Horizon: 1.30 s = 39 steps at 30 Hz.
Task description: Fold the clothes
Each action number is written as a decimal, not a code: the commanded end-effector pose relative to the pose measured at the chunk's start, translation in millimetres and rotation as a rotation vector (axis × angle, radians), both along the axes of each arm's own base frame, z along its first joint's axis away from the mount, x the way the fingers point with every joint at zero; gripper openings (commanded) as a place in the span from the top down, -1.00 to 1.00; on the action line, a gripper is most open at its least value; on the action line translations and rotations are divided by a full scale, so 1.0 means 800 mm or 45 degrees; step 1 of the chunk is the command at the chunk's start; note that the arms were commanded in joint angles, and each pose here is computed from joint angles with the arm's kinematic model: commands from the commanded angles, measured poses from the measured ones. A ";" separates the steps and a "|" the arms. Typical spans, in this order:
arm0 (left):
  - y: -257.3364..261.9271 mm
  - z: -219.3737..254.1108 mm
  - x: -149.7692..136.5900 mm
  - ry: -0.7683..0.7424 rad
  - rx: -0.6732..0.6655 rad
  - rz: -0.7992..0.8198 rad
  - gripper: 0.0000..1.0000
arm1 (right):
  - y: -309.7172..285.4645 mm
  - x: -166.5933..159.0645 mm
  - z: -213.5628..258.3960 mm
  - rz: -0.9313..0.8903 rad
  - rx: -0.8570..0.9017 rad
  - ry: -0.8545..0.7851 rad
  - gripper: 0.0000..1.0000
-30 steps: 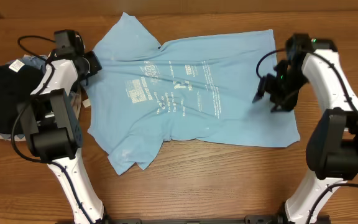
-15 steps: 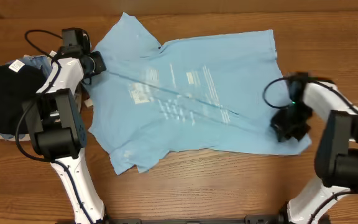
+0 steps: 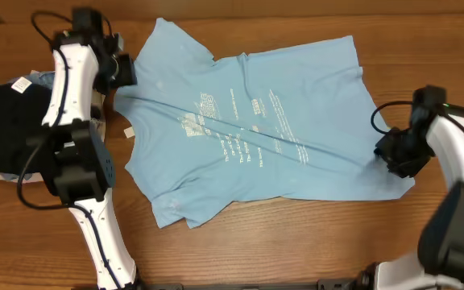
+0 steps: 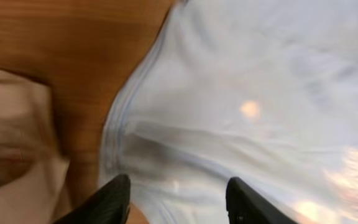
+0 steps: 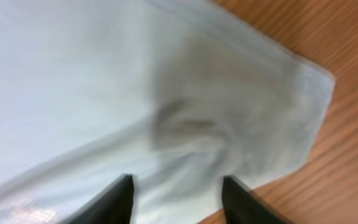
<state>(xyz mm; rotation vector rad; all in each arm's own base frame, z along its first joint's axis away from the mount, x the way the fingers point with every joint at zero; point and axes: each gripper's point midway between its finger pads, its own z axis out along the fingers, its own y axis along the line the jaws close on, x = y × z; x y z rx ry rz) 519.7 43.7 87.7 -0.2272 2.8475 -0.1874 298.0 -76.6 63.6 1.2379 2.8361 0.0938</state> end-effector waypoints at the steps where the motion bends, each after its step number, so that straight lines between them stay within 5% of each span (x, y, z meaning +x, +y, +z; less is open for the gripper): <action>1: -0.032 0.139 -0.014 -0.172 -0.010 -0.091 0.02 | 0.014 0.030 0.063 0.092 0.053 -0.279 -0.25; 6: -0.058 0.213 -0.081 -0.149 0.026 -0.065 -0.07 | 0.036 0.040 0.085 0.155 0.164 -0.396 -0.33; 14: -0.112 0.215 -0.185 0.096 0.024 -0.078 0.05 | 0.041 0.046 0.088 0.164 0.194 -0.427 -0.38; 19: -0.122 0.130 -0.301 0.432 0.201 -0.060 -0.02 | 0.043 0.041 0.087 0.160 0.201 -0.407 -0.44; 23: -0.188 0.024 -0.379 0.583 0.052 -0.151 -0.04 | 0.042 0.042 0.087 0.161 0.199 -0.412 -0.48; 28: -0.201 -0.053 -0.415 0.644 0.039 -0.014 -0.53 | 0.042 0.042 0.087 0.162 0.199 -0.412 -0.50; 33: -0.197 -0.105 -0.440 0.671 -0.022 0.108 -0.59 | 0.042 0.042 0.087 0.161 0.200 -0.413 -0.50; 35: -0.195 -0.114 -0.441 0.654 -0.022 0.115 -0.48 | 0.042 0.042 0.087 0.161 0.200 -0.412 -0.50; 38: -0.188 -0.117 -0.458 0.711 0.003 0.142 0.83 | 0.042 0.042 0.087 0.161 0.199 -0.412 -0.50; 39: -0.185 -0.115 -0.467 0.752 0.014 0.181 0.92 | 0.042 0.042 0.087 0.161 0.200 -0.411 -0.50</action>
